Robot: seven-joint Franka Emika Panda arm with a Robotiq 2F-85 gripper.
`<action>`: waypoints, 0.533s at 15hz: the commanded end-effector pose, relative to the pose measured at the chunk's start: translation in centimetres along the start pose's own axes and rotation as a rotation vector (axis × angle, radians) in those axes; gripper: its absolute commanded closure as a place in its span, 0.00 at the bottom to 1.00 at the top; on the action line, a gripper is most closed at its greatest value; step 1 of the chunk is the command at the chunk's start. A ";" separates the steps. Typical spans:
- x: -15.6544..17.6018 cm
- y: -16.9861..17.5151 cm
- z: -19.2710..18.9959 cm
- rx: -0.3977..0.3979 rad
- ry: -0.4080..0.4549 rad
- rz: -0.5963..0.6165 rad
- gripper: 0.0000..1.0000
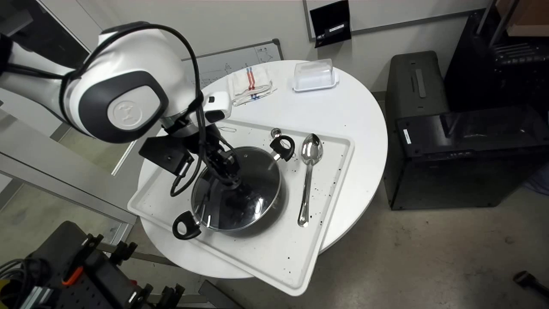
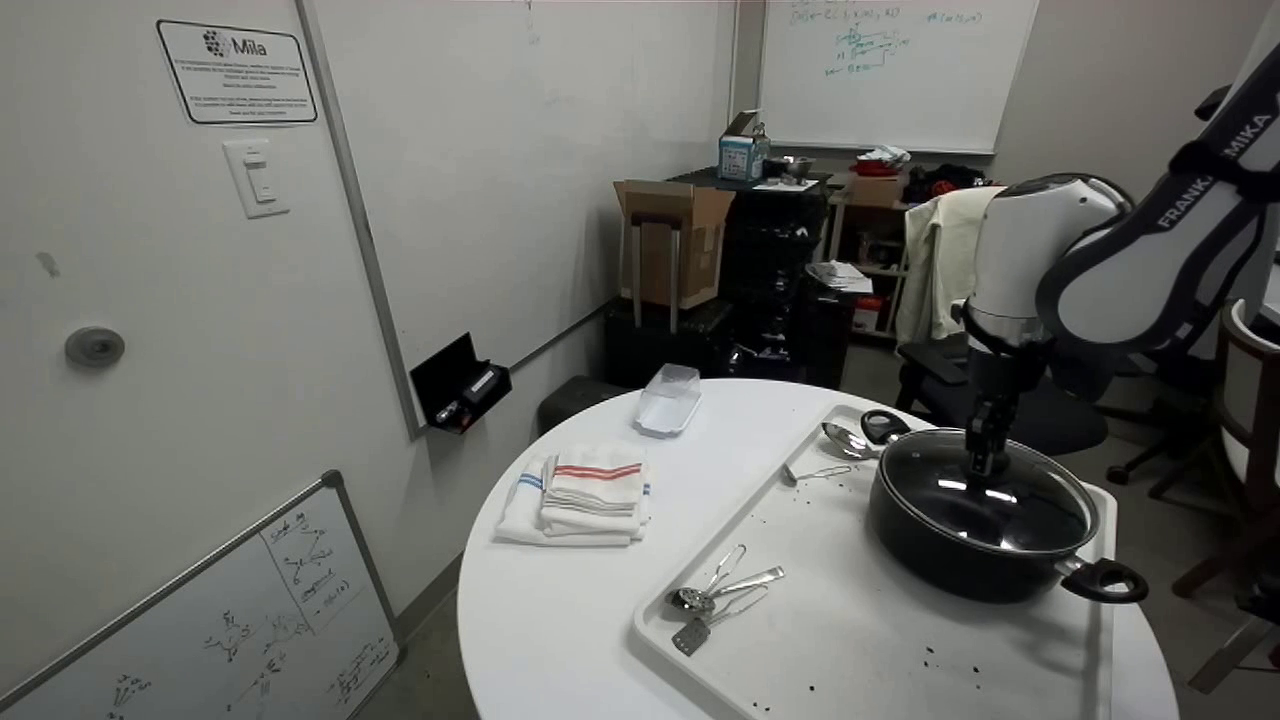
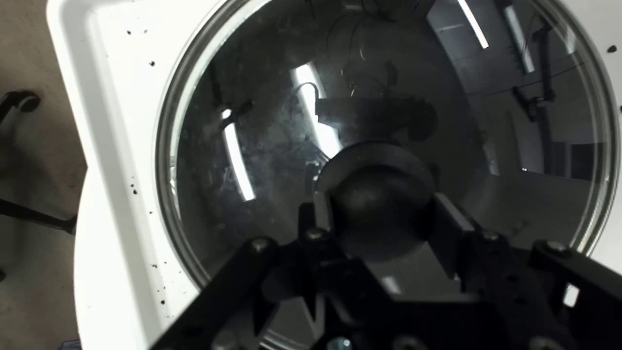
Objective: Put the lid on the black pot
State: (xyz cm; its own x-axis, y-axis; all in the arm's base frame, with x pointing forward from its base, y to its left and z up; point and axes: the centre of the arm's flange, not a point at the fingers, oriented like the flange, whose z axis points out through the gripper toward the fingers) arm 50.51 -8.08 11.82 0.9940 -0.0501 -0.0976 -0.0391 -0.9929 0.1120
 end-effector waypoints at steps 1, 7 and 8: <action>1.0 -0.1 -0.1 0.013 0.019 0.015 0.75; 1.0 -0.8 -0.3 0.034 0.010 0.002 0.75; 0.9 -1.1 -0.3 0.037 0.008 0.002 0.75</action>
State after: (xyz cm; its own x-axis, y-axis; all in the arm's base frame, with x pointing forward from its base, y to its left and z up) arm 50.98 -7.54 11.61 0.9943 -0.0484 -0.0945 -0.0385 -0.9939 0.1034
